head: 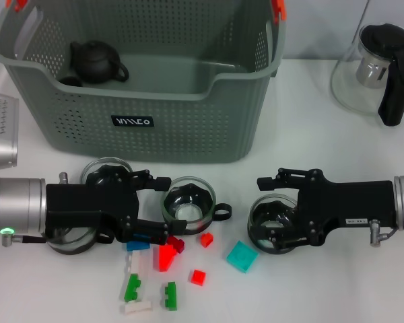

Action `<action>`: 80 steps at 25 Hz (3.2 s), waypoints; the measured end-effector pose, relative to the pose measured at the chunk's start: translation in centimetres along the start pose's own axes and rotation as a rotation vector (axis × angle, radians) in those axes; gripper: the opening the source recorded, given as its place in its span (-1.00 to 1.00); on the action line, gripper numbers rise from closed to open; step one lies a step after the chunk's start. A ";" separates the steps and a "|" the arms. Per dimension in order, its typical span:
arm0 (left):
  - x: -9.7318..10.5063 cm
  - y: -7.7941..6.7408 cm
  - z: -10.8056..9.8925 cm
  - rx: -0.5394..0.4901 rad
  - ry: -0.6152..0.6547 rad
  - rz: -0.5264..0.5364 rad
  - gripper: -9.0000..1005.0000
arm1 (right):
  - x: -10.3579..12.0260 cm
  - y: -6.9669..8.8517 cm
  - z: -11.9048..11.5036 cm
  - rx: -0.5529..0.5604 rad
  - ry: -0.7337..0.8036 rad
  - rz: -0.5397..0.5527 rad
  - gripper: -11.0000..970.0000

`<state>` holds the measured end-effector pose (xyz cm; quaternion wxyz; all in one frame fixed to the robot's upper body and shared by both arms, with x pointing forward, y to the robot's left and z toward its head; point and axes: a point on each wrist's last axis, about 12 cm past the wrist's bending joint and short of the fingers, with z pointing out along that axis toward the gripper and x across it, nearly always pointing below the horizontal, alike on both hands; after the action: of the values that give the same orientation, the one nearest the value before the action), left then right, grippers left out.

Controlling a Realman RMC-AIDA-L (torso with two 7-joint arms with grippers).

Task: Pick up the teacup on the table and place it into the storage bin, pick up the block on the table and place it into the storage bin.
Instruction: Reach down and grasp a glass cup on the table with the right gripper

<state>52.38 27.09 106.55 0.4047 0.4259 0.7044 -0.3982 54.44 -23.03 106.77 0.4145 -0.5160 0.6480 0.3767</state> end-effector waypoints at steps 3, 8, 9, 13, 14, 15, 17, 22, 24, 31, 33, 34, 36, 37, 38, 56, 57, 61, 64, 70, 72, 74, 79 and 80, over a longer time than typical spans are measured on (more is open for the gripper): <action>0.0 0.0 0.0 -0.001 -0.002 -0.004 0.86 | -0.1 -0.1 0.0 0.002 0.000 -0.002 0.89; 0.0 0.1 -0.1 -0.011 -0.012 -0.019 0.86 | -0.1 -0.3 0.1 0.014 0.006 0.003 0.89; 0.0 0.1 -0.1 -0.011 -0.012 -0.019 0.86 | -0.1 -0.3 0.2 0.015 0.008 0.007 0.89; 0.0 0.2 -0.4 -0.030 -0.033 -0.033 0.86 | -0.1 -0.3 0.2 0.014 0.011 0.026 0.89; 0.0 0.2 -0.4 -0.030 -0.035 -0.035 0.86 | -0.1 -0.4 0.2 0.014 0.012 0.036 0.89; 0.0 0.1 -0.4 -0.029 -0.036 -0.037 0.86 | -0.2 -0.4 0.2 0.015 0.013 0.046 0.89; 0.1 0.0 -0.5 -0.023 -0.035 -0.038 0.86 | -0.3 -0.5 0.1 0.013 0.014 0.059 0.89; 0.1 -0.3 -0.6 -0.004 -0.039 -0.034 0.86 | -0.7 -0.6 -0.3 0.003 0.020 0.037 0.89; 0.1 -0.4 -0.6 0.006 -0.036 -0.034 0.86 | -0.9 -0.6 -0.5 -0.007 0.024 0.032 0.89; -0.1 -0.6 -0.8 0.031 -0.049 -0.029 0.86 | -3.0 -1.2 -2.4 -0.052 0.120 0.079 0.89; -0.1 -0.6 -0.9 0.030 -0.050 -0.029 0.86 | -3.7 -1.4 -2.8 -0.055 0.177 0.094 0.89; -0.1 -0.6 -0.9 0.030 -0.050 -0.029 0.86 | -4.2 -1.5 -2.9 -0.053 0.210 0.102 0.89; -0.1 -0.6 -0.8 0.027 -0.050 -0.030 0.86 | -5.1 -1.8 -2.9 -0.048 0.282 0.120 0.89; -0.1 -0.6 -0.8 0.026 -0.050 -0.031 0.86 | -5.5 -1.9 -2.9 -0.045 0.310 0.130 0.89; -0.1 -0.6 -0.8 0.025 -0.051 -0.031 0.86 | -5.8 -2.0 -2.8 -0.046 0.329 0.133 0.89; 0.0 -0.6 -0.5 0.022 -0.061 -0.042 0.86 | -9.2 -1.5 0.5 -0.133 0.631 0.057 0.88; 0.0 -0.7 -0.5 0.022 -0.061 -0.043 0.86 | -9.3 -1.5 0.8 -0.135 0.643 0.048 0.88; 0.1 -0.7 -0.4 0.023 -0.062 -0.042 0.86 | -9.9 -1.6 1.9 -0.137 0.678 0.010 0.88; 0.1 -0.8 -0.4 0.026 -0.063 -0.044 0.86 | -10.3 -1.6 2.8 -0.140 0.706 -0.018 0.88; 0.1 -0.9 -0.2 0.032 -0.067 -0.047 0.86 | -10.6 -1.3 4.6 -0.140 0.764 -0.072 0.88; 0.1 -1.0 -0.2 0.033 -0.068 -0.046 0.86 | -10.5 -1.1 5.1 -0.145 0.783 -0.085 0.88; 0.1 -1.0 -0.2 0.035 -0.069 -0.046 0.86 | -10.4 -0.9 5.5 -0.151 0.802 -0.096 0.88; 0.1 -1.0 -0.2 0.038 -0.070 -0.045 0.86 | -10.0 -0.6 6.5 -0.136 0.862 -0.119 0.87; 0.1 -1.0 -0.2 0.038 -0.070 -0.045 0.86 | -9.9 -0.6 6.7 -0.133 0.874 -0.124 0.86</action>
<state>51.36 26.96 106.72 0.4118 0.4034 0.6917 -0.4350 57.21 -13.48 113.38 0.0894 -0.6902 0.7045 0.1385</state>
